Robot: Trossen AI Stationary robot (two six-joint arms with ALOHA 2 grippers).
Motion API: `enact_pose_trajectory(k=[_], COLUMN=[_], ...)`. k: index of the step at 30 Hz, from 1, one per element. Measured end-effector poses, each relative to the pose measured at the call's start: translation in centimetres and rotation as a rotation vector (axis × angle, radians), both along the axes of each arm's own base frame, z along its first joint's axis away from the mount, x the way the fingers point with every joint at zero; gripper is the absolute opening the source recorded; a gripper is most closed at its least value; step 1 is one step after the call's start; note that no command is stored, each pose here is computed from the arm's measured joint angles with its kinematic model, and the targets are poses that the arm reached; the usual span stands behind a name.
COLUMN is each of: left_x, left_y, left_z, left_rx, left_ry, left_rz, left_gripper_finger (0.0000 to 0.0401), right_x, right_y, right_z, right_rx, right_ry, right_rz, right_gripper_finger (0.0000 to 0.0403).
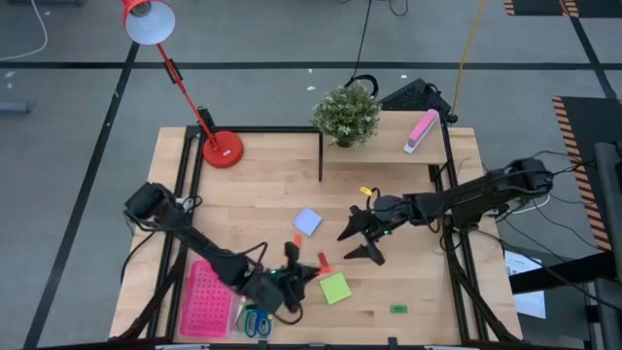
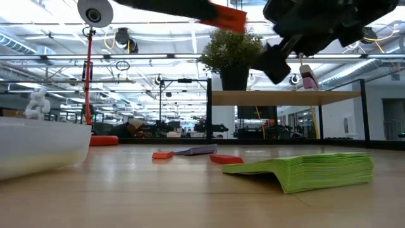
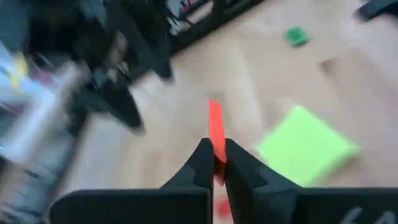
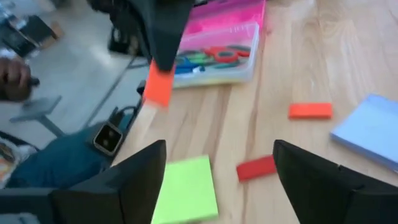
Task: Pack school essentials
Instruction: Put the right orange eraser into the pink supply box
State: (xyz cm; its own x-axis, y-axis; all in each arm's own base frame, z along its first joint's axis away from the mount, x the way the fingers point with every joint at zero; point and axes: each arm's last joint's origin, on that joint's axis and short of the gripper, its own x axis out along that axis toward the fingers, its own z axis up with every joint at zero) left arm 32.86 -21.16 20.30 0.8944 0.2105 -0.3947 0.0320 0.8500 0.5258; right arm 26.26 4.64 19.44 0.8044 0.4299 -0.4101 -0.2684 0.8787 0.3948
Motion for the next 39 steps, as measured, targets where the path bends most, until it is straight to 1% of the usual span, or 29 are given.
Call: enact_pose_trajectory(k=[3,5,8,11,14,17,18,20,22,26,28,34,39], left_x=[-2.2,-3.8,-6.2,-8.0,-8.9,-9.6,-9.6,-9.6,-9.4,-8.8,-8.4,-7.4,-6.8], left_y=[-1.0,-1.5,-1.7,-1.6,-1.9,-2.6,-2.8,-3.0,-3.1,-3.4,-3.4,-2.9,-2.4], left_z=[0.6,1.1,1.7,2.2,2.1,1.7,1.4,0.9,0.6,0.1,-0.2,-1.6,-2.1], left_rx=[-0.187,-0.291,-0.442,-0.549,-0.667,-0.752,-0.772,-0.775,-0.795,-0.84,-0.866,-0.877,-0.859], left_ry=[0.065,0.141,0.282,0.432,0.584,0.758,0.797,0.845,0.865,0.885,0.901,0.971,0.988], left_rz=[0.007,-0.002,0.011,0.025,0.019,-0.049,-0.062,-0.069,-0.08,-0.109,-0.118,-0.107,-0.133], left_gripper_finger=[0.0023,0.0032,0.0034,0.0024,0.0015,0.0021,0.0028,0.0039,0.0045,0.0046,0.004,0.0022,0.0038], right_x=[-0.9,-1.4,-1.9,-1.9,-1.9,-1.9,-1.9,-2.0,-2.0,-2.2,-2.3,-2.4,-2.5], right_y=[-0.2,-0.2,-0.4,-0.4,-0.4,-0.4,-0.3,-0.1,0.3,0.9,1.2,1.7,1.8], right_z=[0.5,0.7,1.0,1.1,1.1,1.1,1.1,1.1,1.1,1.0,0.9,0.9,0.9], right_rx=[-0.04,-0.072,-0.106,-0.107,-0.095,-0.088,-0.088,-0.089,-0.089,-0.091,-0.092,-0.093,-0.094], right_ry=[0.027,0.04,0.047,0.04,0.045,0.052,0.055,0.056,0.056,0.064,0.067,0.068,0.068], right_rz=[0.001,-0.008,-0.038,-0.038,-0.045,-0.047,-0.045,-0.037,-0.023,0.003,0.016,0.038,0.044], right_gripper_finger=[0.0296,0.0293,0.0285,0.028,0.0277,0.0277,0.0277,0.0277,0.0276,0.0276,0.0276,0.0276,0.0276])
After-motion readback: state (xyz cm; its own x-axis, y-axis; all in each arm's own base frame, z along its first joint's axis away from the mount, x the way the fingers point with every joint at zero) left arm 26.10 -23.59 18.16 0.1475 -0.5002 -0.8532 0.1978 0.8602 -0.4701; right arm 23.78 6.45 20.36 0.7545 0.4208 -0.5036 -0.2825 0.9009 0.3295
